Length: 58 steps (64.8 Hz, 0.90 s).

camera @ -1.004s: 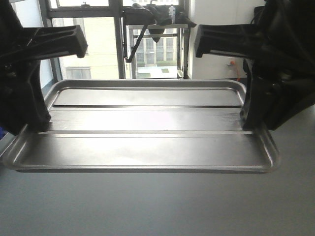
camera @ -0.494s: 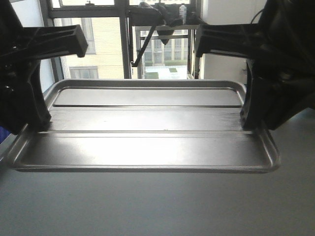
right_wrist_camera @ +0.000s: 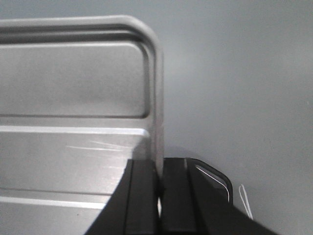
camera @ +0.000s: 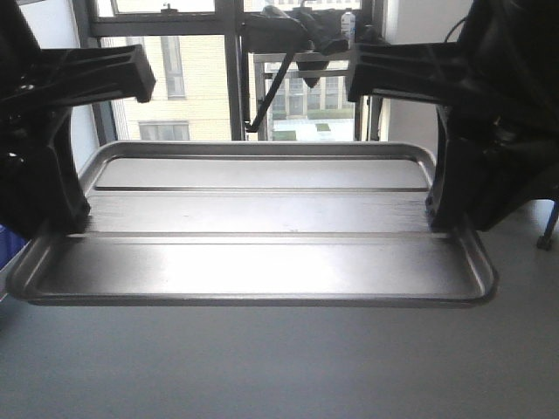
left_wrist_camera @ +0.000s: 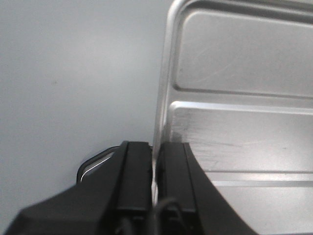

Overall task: Grab silver tray and place in blue box
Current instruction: 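Hold the tray level with both grippers while the base turns away, then carry the tray with both grippers as the base drives to the blue bin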

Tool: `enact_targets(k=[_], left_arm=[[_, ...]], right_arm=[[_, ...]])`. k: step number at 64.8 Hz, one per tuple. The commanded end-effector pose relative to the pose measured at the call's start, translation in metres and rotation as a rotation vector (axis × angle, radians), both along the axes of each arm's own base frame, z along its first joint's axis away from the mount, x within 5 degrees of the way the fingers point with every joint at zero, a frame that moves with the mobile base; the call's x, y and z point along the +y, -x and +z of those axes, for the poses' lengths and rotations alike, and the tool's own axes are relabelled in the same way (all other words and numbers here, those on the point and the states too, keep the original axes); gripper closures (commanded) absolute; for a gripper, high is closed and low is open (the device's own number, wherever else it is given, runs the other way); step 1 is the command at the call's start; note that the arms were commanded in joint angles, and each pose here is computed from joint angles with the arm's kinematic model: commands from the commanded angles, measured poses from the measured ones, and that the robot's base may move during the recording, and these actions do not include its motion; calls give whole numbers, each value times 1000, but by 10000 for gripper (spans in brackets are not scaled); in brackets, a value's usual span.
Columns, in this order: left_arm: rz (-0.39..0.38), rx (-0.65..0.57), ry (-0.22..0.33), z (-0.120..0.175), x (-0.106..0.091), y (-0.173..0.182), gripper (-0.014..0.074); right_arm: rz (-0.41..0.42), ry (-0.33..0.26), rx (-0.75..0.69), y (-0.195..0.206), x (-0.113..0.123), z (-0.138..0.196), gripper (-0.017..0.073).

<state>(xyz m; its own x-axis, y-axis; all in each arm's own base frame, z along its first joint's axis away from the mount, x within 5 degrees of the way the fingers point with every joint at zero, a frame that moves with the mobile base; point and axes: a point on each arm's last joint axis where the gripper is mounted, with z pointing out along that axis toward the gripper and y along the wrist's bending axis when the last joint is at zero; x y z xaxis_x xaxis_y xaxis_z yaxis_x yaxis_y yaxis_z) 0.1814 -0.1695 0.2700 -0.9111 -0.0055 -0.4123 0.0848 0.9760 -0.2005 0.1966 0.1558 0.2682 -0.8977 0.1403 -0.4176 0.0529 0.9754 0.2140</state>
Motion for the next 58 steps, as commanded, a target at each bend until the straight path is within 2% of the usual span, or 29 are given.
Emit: enact_targets(k=[1,58], left_arm=[[-4,-59,35,15,0,0,604],[-4,-59,35,15,0,0,604]], right_arm=[[15,-10,-77,-2,-3,16,506],[15,-10,-77,-2,-3,16,506]])
